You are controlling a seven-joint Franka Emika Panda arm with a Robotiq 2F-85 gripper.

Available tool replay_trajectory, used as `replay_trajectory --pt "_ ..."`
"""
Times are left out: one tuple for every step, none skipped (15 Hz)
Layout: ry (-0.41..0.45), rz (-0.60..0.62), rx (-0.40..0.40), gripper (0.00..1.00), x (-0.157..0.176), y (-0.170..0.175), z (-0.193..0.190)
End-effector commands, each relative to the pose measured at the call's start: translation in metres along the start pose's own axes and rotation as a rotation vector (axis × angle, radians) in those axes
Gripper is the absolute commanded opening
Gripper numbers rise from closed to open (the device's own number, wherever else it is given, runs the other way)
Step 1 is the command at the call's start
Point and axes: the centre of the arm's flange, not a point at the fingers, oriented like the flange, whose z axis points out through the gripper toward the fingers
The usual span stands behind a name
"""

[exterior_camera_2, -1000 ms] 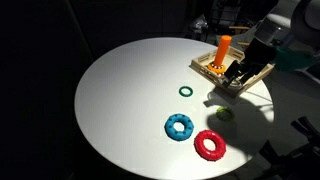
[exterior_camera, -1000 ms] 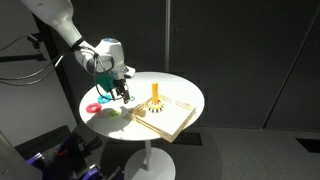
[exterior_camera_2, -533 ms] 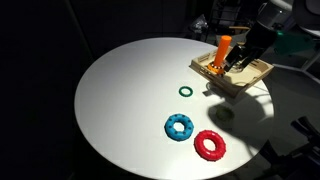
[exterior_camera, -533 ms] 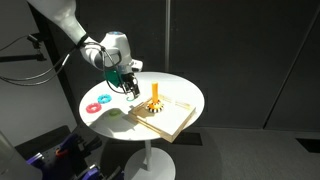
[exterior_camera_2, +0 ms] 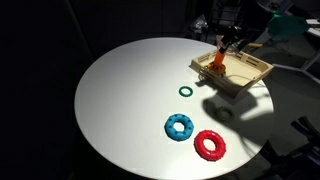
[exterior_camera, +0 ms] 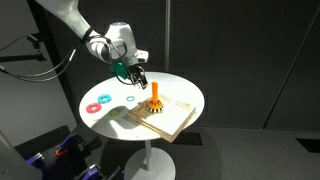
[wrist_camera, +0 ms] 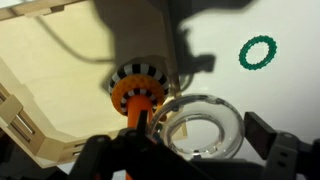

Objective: Put the transparent ring on the stake

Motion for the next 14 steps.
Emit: replay_trajectory --pt "0.064 0.022 -0.028 0.68 0.02 -0.004 -0.008" --pt "0.079 0.025 -0.032 0.68 0.024 -0.003 -0.01" --pt "0.094 0.032 -0.041 0.68 0.027 -0.001 -0.011" --pt "0.109 0.037 -0.049 0.68 0.03 0.001 -0.012" --pt "0.121 0.041 -0.058 0.68 0.032 0.003 -0.012" --pt "0.132 0.048 -0.063 0.68 0.035 0.005 -0.013" --pt "0.142 0.055 -0.069 0.68 0.037 0.007 -0.013" --pt "0.151 0.06 -0.075 0.68 0.039 0.009 -0.013" --pt "0.159 0.065 -0.083 0.68 0.041 0.011 -0.013" --pt "0.164 0.071 -0.09 0.68 0.043 0.013 -0.012" --pt "0.169 0.076 -0.098 0.68 0.044 0.015 -0.011" --pt "0.171 0.081 -0.105 0.68 0.045 0.017 -0.01" --pt "0.173 0.087 -0.112 0.68 0.046 0.019 -0.008" --pt "0.173 0.092 -0.12 0.68 0.048 0.022 -0.006"
